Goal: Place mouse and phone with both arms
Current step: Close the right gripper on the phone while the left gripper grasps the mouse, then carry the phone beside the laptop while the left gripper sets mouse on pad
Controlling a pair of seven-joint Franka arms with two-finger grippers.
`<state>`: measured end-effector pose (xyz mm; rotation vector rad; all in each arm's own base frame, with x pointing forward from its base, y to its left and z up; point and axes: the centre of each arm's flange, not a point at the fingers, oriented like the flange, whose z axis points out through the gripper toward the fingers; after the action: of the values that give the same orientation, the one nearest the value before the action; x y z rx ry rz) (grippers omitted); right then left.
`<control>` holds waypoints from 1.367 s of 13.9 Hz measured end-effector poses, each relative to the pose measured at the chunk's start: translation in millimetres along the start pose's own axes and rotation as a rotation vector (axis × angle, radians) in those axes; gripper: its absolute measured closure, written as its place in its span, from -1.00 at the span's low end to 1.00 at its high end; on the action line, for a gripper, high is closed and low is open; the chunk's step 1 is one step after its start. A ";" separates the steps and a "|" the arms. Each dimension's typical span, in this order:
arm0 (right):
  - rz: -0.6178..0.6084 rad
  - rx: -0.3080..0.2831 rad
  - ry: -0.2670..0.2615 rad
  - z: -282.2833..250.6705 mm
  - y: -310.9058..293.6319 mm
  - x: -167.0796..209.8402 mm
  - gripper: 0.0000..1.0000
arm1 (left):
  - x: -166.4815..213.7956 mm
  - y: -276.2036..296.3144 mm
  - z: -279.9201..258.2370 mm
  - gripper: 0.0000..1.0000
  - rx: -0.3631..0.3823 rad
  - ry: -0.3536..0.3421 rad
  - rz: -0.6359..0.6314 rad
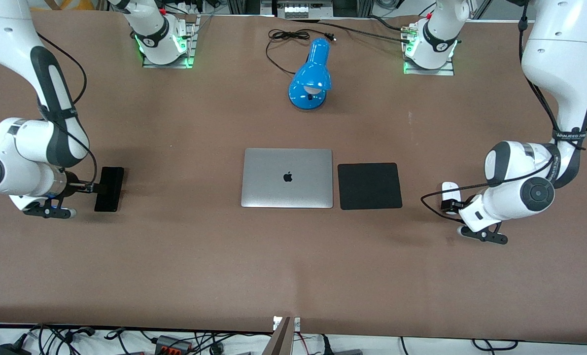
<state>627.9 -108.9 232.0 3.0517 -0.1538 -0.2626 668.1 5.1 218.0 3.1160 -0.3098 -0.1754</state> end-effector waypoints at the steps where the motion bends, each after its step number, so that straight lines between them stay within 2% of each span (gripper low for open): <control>1: -0.003 0.001 -0.006 7.7 -2.2 0.1 -1.00 | -1.2 -4.0 6.2 -1.00 -0.004 -0.007 0.000; 4: -0.014 0.004 0.003 28.2 -9.5 2.9 -1.00 | -5.9 -5.7 21.1 -1.00 -0.013 -0.030 0.004; 7: -0.017 0.009 -0.014 47.3 -13.3 3.4 -1.00 | -13.5 -0.2 34.1 -1.00 -0.020 -0.056 0.011; 15: -0.015 0.020 -0.008 65.0 -17.9 6.0 -1.00 | -24.0 6.7 49.8 -0.99 -0.030 -0.092 0.019; 17: -0.016 0.020 -0.007 65.1 -17.9 6.2 -1.00 | -24.2 6.7 49.9 -0.90 -0.030 -0.092 0.019; 18: -0.019 0.020 -0.007 65.1 -17.9 6.2 -1.00 | -24.2 6.7 50.0 -0.75 -0.030 -0.092 0.019; 19: -0.022 0.022 -0.007 64.8 -18.6 6.2 -0.87 | -24.2 6.7 50.0 -0.50 -0.030 -0.092 0.019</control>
<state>624.4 -95.3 165.7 3.0765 -0.1239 -0.2744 637.6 3.6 171.1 3.0793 -0.3344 -0.3213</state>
